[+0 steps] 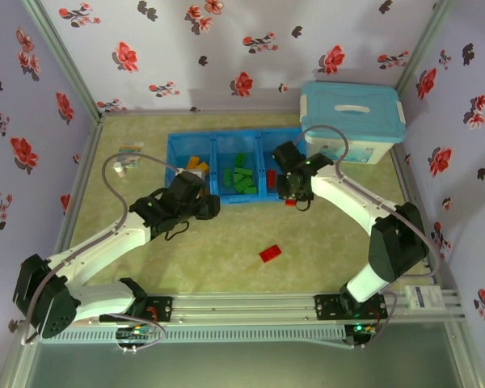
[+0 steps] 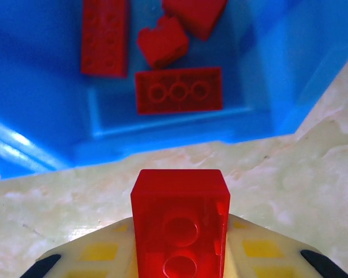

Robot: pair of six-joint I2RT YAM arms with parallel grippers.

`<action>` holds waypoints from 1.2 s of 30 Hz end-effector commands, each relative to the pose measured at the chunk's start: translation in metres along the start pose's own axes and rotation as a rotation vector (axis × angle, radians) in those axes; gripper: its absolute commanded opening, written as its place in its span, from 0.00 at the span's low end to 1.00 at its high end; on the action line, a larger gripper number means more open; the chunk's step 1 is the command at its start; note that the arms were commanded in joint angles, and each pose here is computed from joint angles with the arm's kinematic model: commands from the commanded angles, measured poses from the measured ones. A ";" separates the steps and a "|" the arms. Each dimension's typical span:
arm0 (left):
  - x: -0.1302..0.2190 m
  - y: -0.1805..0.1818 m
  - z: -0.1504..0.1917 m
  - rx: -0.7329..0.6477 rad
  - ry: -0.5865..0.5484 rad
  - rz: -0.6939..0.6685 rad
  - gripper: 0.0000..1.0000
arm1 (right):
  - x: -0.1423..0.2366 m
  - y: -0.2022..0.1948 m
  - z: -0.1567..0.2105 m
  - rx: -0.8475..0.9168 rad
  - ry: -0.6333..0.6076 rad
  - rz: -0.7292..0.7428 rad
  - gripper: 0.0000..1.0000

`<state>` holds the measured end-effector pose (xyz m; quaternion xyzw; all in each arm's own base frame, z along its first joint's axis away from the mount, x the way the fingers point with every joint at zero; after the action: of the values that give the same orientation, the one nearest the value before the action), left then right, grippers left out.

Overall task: Sort the legos into containers by color
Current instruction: Pick up the lego from the bottom-center of the table, then place the lego in the container.

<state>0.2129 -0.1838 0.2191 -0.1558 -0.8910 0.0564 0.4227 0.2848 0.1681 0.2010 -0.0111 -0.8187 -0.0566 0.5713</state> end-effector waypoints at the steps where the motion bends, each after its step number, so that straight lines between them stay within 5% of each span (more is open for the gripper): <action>1: 0.000 -0.006 0.003 0.003 -0.025 0.007 0.70 | 0.001 0.001 -0.023 0.020 0.000 -0.020 0.28; 13: -0.001 -0.040 0.021 -0.153 0.000 0.060 0.70 | -0.026 0.007 -0.094 -0.005 0.010 0.006 0.33; 14: -0.002 -0.043 0.023 -0.164 0.005 0.063 0.70 | -0.026 0.008 -0.098 -0.005 0.009 0.007 0.39; 16: -0.004 -0.051 0.025 -0.197 0.016 0.072 0.70 | -0.025 0.011 -0.103 0.005 0.012 0.010 0.71; 19: -0.008 -0.063 0.030 -0.244 0.038 0.090 0.70 | -0.015 0.013 -0.105 0.003 -0.009 0.003 0.84; 36: -0.057 -0.166 0.089 -0.608 0.328 0.230 0.71 | 0.034 -0.022 -0.049 -0.055 -0.125 -0.052 0.87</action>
<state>0.1528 -0.3461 0.1669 -0.3512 -0.7941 -0.1472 0.4736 0.3234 0.1435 0.2514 0.0018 -0.8475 -0.0905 0.5231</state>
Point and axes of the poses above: each hand's point on the last joint's axis, 136 mm out from that joint toward the fingers, its own x axis back along the fingers, its own y axis along the line the jaws close on, z = x × y, the point moved 8 cm from there along x, back along the fingers, and after that the axes turned 1 degree about -x, right-handed, at the moved point
